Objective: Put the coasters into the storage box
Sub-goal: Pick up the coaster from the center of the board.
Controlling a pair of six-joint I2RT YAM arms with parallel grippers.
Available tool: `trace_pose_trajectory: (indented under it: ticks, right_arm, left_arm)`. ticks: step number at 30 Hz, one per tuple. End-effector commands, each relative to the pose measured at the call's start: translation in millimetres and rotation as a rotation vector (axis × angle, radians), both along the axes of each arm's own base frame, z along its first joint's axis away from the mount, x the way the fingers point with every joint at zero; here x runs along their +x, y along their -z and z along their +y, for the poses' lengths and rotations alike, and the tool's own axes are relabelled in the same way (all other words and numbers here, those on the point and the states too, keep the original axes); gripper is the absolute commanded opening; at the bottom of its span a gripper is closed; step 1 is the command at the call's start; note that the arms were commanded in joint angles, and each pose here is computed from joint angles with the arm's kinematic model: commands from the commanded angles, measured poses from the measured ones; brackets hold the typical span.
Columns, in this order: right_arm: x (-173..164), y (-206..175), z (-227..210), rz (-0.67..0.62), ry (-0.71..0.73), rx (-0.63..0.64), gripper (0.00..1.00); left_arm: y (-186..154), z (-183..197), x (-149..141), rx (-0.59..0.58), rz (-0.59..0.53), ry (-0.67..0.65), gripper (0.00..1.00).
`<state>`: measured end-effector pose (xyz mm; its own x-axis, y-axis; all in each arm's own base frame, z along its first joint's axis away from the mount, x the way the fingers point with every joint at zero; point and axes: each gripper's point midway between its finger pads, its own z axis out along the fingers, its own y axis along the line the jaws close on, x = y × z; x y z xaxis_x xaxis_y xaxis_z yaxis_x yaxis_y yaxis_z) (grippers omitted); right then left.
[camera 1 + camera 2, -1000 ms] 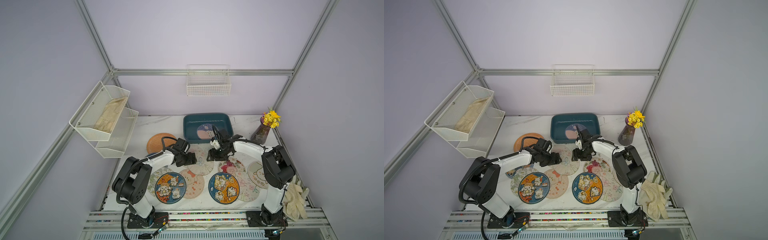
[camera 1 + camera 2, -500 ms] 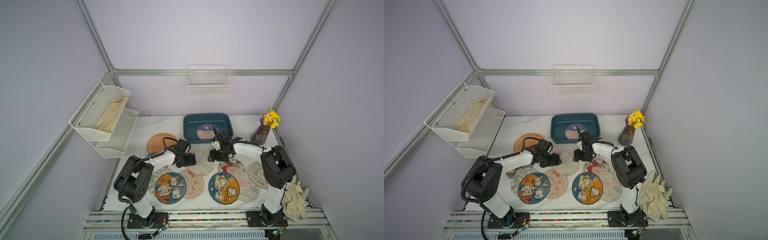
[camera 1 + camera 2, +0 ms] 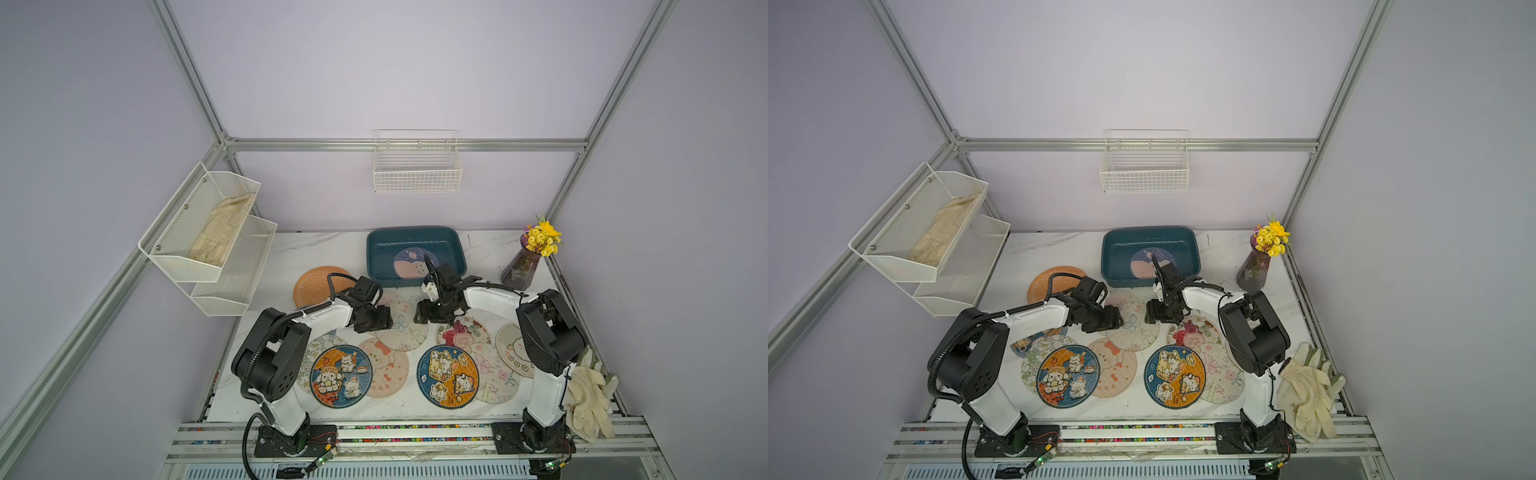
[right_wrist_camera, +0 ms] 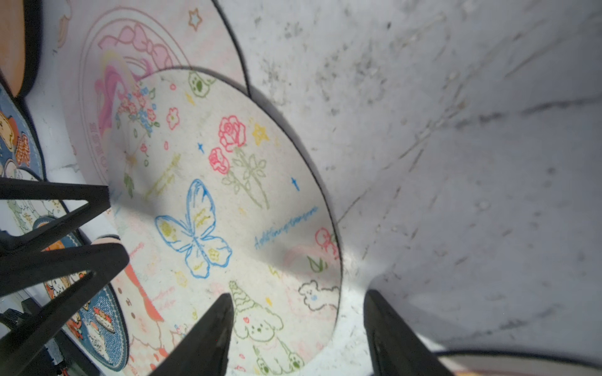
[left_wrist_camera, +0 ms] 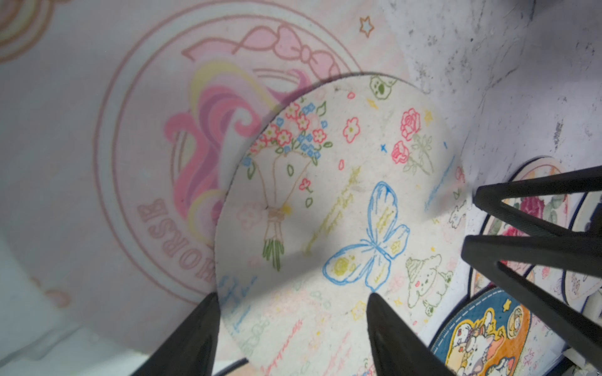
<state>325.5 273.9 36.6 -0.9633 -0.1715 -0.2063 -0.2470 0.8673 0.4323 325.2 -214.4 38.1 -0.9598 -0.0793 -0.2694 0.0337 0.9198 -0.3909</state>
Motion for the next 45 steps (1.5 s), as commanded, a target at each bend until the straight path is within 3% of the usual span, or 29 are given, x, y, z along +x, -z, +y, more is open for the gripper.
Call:
trace_pose_trajectory:
  ticks: [1,14,21,26,39,45]
  right_arm:
    - [-15,28,-4,0.075,-0.002,-0.055,0.65]
    - [-20,36,2,0.097,-0.017,-0.061,0.61]
    - [-24,40,-3,0.106,-0.022,-0.084,0.61]
    - [-24,42,-1,0.112,-0.017,-0.075,0.61]
    - [-13,18,5,0.056,-0.017,-0.014,0.65]
    - [-10,-3,6,0.032,-0.018,0.042,0.69]
  left_arm:
    - [10,-11,-4,-0.023,0.048,0.05,0.7]
    - [12,-14,-3,-0.029,0.058,0.058,0.68]
    - [10,-15,-4,-0.035,0.056,0.057,0.62]
    - [5,-17,-1,-0.044,0.045,0.058,0.53]
    - [-33,-26,5,-0.097,-0.011,0.065,0.13]
    - [-72,-39,4,-0.175,-0.077,0.139,0.08]
